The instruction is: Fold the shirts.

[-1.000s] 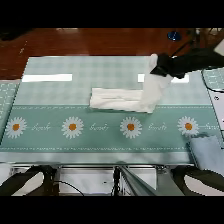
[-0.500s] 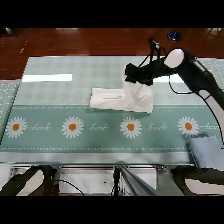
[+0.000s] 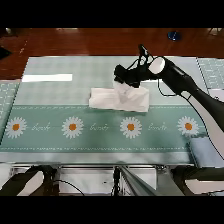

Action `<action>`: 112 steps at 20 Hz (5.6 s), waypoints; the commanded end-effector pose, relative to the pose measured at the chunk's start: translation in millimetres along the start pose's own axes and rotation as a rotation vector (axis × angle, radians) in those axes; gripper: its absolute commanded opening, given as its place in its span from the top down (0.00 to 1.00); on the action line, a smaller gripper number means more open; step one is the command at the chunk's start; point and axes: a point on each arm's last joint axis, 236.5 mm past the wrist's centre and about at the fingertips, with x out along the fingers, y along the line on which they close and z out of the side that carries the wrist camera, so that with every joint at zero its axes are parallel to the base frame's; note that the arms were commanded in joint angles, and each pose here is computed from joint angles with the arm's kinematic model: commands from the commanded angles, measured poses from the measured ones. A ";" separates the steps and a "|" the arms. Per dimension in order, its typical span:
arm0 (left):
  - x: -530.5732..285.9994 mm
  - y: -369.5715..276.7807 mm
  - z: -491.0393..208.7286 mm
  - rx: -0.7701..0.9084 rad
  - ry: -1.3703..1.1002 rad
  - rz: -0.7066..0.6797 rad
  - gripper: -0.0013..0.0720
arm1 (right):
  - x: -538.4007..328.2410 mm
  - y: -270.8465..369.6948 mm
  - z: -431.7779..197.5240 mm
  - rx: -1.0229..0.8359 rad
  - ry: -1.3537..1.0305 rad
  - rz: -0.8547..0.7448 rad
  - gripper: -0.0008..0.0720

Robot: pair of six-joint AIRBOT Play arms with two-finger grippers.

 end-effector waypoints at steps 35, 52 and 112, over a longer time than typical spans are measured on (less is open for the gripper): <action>338.1 -74.8 -140.2 0.054 0.646 -0.562 0.29 | -203.1 -187.0 56.5 -0.204 0.052 -0.477 0.33; 264.7 -99.8 -131.2 -0.010 0.780 -0.550 0.94 | -202.6 -186.8 48.3 -0.223 0.093 -0.471 0.32; 141.2 -0.5 -56.0 -0.125 0.384 -0.244 0.45 | -396.7 -12.5 27.4 -0.292 -0.155 -0.235 0.97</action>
